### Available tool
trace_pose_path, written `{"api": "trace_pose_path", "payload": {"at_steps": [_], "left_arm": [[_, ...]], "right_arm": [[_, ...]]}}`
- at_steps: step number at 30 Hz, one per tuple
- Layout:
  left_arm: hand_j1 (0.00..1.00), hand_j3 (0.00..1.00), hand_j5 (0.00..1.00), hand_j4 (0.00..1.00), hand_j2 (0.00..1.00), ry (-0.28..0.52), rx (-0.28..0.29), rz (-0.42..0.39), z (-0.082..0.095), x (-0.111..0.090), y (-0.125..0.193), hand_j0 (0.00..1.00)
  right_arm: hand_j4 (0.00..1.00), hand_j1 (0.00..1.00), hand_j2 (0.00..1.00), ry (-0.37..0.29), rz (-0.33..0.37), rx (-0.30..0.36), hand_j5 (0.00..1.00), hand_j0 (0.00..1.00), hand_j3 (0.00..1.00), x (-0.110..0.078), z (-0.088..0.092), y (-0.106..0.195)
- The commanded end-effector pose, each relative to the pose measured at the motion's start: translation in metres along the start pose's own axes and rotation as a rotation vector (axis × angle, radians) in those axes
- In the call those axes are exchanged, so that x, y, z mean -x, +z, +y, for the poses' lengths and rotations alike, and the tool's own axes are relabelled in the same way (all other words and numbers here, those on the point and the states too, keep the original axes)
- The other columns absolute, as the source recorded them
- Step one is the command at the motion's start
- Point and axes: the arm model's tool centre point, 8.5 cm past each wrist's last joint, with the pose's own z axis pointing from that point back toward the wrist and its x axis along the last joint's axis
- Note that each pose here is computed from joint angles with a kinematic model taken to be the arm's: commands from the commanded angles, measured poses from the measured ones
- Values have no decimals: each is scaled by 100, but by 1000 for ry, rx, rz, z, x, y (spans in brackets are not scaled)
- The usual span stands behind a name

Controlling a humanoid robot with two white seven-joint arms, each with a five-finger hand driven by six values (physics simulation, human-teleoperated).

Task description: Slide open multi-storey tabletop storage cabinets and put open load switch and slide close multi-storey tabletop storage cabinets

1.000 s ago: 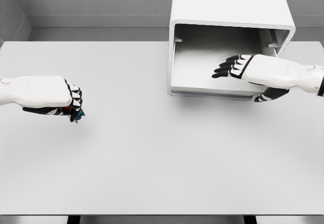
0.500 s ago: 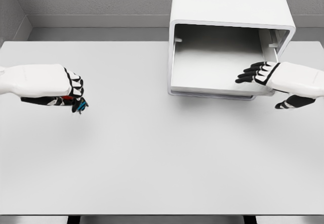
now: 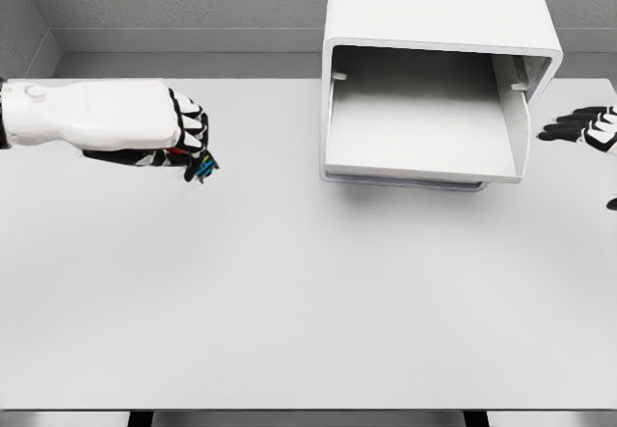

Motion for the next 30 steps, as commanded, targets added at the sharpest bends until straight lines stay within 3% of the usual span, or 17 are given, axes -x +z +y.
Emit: {"api": "trace_pose_path", "payload": {"at_steps": [1,3,6,11,12,15,19,27,30], "left_arm": [[32,32,32,32,32,7,-32,-43,3,-4,-16,32],[32,32,32,32,32,-3,-63,-97,11,-11,-36,32],[32,32,32,32,32,-32,-84,-115,24,-14,-42,32],[32,32,32,32,32,-71,-130,-177,45,-23,-63,32],[32,32,32,32,32,-79,-132,-195,49,-26,-69,32],[32,32,32,32,32,-100,-152,-238,59,-34,-84,32],[32,32,32,32,32,-131,-168,-308,74,-49,-109,32],[32,32,32,32,32,-153,-187,-395,97,-64,-149,32],[32,32,32,32,32,-137,-182,-388,100,-58,-165,32]], "right_arm": [[100,100,100,28,51,80,100,100,100,8,-25,19],[100,100,100,-28,83,73,100,100,100,13,-3,29],[100,100,100,-92,89,6,100,100,100,14,27,29],[100,100,100,-167,55,-103,100,100,100,10,68,15],[91,91,91,-173,27,-132,91,91,91,4,76,7],[47,47,47,-178,6,-161,47,47,47,-2,85,1],[46,46,46,-169,-29,-178,46,46,46,-10,88,-10],[57,57,57,-141,-86,-168,57,57,57,-20,79,-27],[60,60,60,-139,-88,-167,60,60,60,-21,78,-27]]}}
